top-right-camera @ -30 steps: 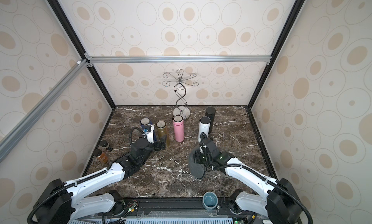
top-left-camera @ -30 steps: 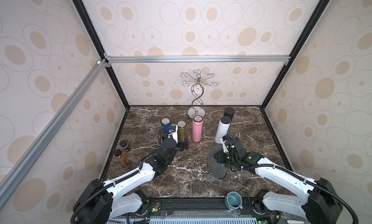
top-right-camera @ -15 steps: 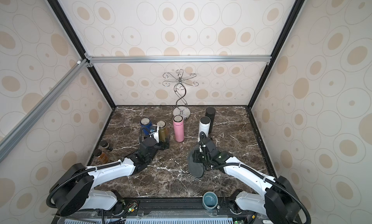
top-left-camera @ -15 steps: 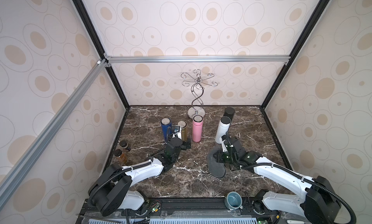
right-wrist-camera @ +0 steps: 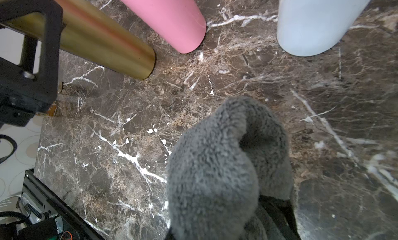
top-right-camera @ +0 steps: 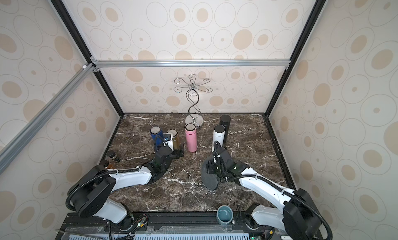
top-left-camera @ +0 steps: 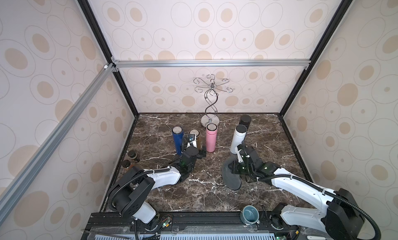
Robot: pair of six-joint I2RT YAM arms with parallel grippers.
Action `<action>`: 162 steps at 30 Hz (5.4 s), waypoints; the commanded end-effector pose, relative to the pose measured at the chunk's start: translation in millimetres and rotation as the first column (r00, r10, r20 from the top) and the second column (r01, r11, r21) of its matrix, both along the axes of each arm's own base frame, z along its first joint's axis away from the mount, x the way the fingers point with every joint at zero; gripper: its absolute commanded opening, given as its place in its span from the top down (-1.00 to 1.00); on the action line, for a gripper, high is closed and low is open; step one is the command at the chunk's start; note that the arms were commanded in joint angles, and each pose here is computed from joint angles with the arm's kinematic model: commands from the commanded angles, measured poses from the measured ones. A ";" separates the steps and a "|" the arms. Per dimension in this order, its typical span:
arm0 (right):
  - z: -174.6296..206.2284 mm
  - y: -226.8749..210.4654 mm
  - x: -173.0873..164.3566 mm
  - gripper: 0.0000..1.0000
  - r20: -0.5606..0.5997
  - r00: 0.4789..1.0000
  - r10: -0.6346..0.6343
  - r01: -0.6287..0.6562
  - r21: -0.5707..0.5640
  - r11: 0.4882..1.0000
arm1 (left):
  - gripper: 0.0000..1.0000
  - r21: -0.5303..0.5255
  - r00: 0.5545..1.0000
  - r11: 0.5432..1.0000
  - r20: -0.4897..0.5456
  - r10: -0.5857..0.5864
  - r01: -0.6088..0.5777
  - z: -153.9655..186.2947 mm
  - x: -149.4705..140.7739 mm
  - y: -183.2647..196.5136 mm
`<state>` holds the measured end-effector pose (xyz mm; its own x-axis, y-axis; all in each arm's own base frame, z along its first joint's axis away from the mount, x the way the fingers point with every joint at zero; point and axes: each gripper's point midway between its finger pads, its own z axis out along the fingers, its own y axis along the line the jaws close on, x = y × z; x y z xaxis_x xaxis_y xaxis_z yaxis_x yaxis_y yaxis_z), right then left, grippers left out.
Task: Wipe the surface of the thermos
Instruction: Pick up the thermos from the center of the board, then wipe the dirt from the surface of the thermos.
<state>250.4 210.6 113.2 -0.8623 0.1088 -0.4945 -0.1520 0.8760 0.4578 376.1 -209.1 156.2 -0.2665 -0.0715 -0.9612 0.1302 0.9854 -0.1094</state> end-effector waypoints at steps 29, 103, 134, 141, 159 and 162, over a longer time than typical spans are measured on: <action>10.1 -3.8 2.0 1.00 0.030 0.999 -0.014 0.014 0.017 1.000 | -0.72 -0.011 0.992 0.998 0.111 0.059 -0.058 14.6 28.8 -7.5; 20.5 112.3 -28.9 1.00 0.117 0.969 0.217 -0.241 0.253 0.937 | 1.00 -0.375 0.882 0.799 0.244 -0.404 0.470 146.6 -115.9 -9.1; 29.7 134.0 -38.2 1.00 0.074 0.937 0.342 -0.344 0.387 0.856 | 1.00 -0.287 0.783 0.730 0.274 -0.558 0.621 146.9 -139.2 -25.9; 92.4 106.6 -13.8 1.00 0.199 0.961 0.190 -0.270 0.540 0.797 | 1.00 -0.280 0.780 0.729 0.275 -0.562 0.624 143.3 -139.1 -26.3; 104.6 114.7 6.0 1.00 0.221 0.959 0.179 -0.275 0.564 0.779 | 1.00 -0.291 0.711 0.651 0.355 -0.607 0.701 164.7 -149.1 -35.8; 82.8 106.5 1.2 1.00 0.189 0.967 0.173 -0.249 0.539 0.804 | 1.00 -0.288 0.699 0.640 0.377 -0.608 0.712 174.5 -151.5 -35.6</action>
